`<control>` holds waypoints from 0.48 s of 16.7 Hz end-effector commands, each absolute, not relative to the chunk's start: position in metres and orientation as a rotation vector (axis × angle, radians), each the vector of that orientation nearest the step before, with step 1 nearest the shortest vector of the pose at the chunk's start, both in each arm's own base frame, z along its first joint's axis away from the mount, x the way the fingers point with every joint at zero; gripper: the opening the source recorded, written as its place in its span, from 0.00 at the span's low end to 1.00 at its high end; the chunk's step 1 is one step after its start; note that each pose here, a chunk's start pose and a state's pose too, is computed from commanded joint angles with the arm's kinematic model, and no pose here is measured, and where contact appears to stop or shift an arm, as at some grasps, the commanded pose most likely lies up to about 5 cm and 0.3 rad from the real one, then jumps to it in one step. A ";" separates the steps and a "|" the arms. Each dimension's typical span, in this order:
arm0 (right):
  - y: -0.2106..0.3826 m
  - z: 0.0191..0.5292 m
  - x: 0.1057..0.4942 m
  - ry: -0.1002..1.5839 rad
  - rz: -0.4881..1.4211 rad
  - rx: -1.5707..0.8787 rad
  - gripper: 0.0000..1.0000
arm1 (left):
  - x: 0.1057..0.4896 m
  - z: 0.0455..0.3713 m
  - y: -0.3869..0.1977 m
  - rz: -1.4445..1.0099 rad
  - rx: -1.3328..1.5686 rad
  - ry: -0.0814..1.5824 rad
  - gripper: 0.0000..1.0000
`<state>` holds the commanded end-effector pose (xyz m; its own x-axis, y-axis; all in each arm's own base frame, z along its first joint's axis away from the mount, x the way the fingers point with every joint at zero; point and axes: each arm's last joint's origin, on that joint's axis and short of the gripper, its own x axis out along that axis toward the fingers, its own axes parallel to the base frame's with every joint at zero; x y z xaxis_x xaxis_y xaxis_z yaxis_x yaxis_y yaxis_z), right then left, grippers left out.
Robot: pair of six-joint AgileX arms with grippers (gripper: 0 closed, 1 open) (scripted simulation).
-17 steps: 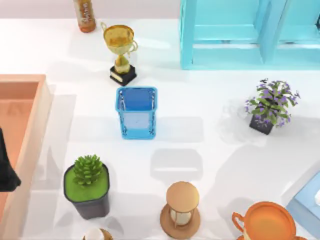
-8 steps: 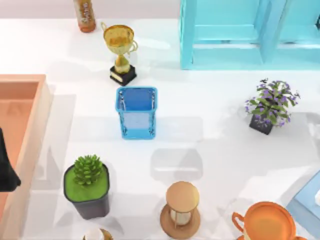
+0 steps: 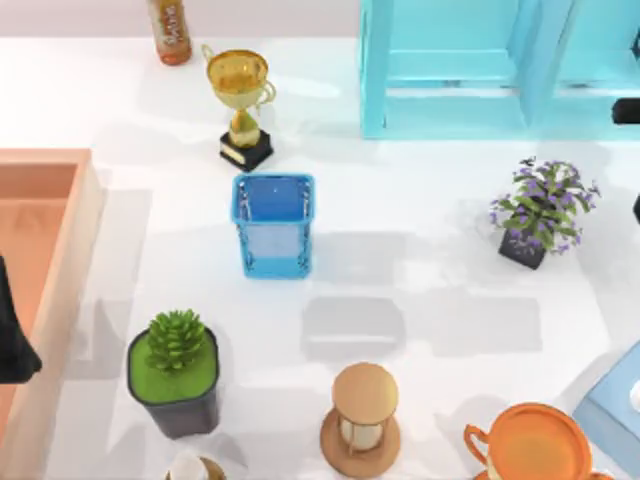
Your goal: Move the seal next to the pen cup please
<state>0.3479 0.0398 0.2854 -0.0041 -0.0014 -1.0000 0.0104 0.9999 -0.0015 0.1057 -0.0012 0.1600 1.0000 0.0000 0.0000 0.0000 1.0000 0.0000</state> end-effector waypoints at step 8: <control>0.057 0.287 0.354 1.573 -0.014 0.008 0.00 | 0.106 0.160 -0.001 0.000 0.000 0.000 1.00</control>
